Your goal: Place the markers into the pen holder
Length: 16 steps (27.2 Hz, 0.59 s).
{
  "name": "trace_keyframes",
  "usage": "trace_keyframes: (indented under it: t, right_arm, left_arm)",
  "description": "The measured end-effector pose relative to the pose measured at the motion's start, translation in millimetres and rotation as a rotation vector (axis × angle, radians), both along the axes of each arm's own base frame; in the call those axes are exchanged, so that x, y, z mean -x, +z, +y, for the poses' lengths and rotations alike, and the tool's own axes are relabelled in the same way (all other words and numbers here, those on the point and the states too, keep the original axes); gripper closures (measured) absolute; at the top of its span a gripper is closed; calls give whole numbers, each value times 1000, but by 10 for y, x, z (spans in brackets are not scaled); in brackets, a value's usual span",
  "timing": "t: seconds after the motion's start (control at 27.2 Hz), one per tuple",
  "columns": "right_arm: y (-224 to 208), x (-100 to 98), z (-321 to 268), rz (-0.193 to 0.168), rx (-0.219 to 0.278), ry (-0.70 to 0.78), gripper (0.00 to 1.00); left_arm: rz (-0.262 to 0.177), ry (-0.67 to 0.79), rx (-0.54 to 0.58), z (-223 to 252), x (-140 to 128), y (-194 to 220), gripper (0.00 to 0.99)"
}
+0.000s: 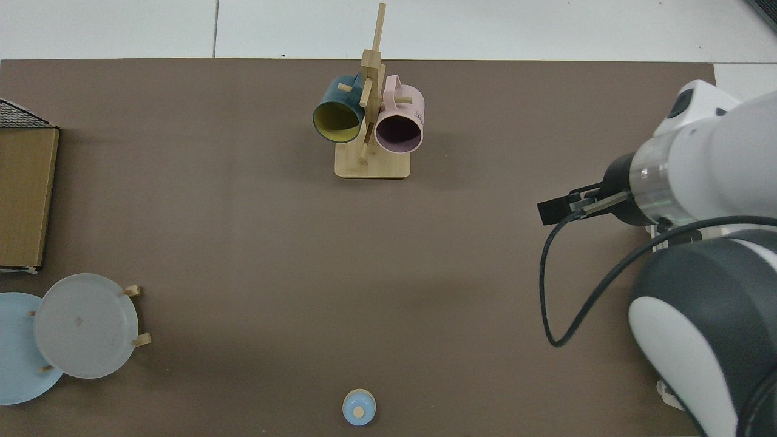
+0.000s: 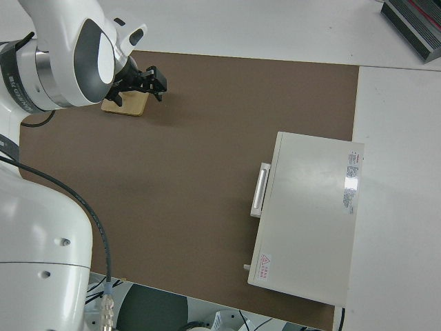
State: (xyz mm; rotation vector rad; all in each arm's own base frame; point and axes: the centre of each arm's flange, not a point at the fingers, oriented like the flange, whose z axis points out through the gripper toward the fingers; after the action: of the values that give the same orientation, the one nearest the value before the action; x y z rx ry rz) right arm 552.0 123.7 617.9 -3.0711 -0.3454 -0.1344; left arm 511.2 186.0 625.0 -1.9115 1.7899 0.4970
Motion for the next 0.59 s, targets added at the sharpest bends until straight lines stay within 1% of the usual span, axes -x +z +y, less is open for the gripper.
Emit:
trace_keyframes:
  t: [0.15, 0.22, 0.33, 0.37, 0.44, 0.59]
  right_arm:
    - [67, -20, -436, 15, 1, -82, 0]
    - [89, 6, -573, 35, 4, -124, 0]
    - [175, 74, -714, 70, 31, -168, 0]
    - [214, 95, -740, 76, 37, -176, 0]
    - [292, 127, -775, 77, 42, -188, 0]
    - [386, 184, -884, 71, 42, -210, 0]
  left_arm:
    - [-2, 29, -14, 194, 15, 35, 819]
    - [-8, 29, -28, 264, 4, 63, 819]
    - [-29, 5, -53, 331, -46, 126, 819]
    - [-35, -3, -58, 358, -60, 135, 819]
    - [-46, -21, -68, 433, -82, 153, 819]
    - [-53, -85, -94, 607, -120, 182, 819]
